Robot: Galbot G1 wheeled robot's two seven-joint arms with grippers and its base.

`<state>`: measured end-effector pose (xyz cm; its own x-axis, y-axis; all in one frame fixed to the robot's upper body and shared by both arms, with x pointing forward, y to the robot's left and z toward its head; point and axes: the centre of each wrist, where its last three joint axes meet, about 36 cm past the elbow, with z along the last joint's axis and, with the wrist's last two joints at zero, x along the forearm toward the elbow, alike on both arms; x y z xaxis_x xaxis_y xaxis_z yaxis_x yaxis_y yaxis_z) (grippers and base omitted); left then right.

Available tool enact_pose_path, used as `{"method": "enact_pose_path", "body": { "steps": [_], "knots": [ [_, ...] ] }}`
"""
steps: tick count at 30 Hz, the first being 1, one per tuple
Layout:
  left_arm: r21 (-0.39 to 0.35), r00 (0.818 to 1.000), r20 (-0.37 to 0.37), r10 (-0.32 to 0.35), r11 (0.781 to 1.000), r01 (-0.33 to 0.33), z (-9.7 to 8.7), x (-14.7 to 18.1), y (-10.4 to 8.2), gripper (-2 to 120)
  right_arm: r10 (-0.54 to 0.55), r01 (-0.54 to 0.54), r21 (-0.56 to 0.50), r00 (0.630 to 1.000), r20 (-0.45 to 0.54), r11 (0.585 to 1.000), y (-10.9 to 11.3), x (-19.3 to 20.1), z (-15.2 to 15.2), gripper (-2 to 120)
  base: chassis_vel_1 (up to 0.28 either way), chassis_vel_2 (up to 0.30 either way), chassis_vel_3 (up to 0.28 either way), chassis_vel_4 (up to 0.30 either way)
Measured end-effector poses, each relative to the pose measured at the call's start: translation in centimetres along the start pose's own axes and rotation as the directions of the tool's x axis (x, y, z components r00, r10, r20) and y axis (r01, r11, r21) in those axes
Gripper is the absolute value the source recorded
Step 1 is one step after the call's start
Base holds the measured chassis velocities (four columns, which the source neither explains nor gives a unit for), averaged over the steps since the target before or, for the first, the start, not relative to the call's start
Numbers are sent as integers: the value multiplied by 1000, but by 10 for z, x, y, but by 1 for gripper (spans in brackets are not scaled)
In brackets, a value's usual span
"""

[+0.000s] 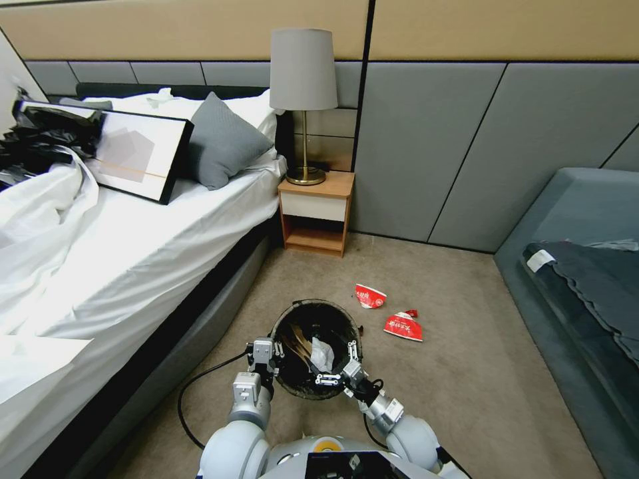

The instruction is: Pick up the trash bin, then pick up the garbage from the floor and place it into the trash bin.

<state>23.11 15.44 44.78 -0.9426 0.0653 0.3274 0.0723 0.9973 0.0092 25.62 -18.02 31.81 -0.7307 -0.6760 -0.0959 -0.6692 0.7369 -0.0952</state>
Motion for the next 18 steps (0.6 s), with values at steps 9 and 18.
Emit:
{"method": "enact_pose_path", "body": {
  "steps": [9, 18],
  "knots": [
    [-1, 1000, 4, -12, 1000, 12, -1, -1, 3, 2, 49, -51, 29, 998, 45, 998, -6, -2, -9, 100, 0, 0, 0, 0],
    [-1, 999, 0, -32, 999, 32, 3, -7, 8, 2, 285, -342, 176, 916, 283, 923, -20, -14, -77, 100, 0, 0, 0, 0]
  ]
}}
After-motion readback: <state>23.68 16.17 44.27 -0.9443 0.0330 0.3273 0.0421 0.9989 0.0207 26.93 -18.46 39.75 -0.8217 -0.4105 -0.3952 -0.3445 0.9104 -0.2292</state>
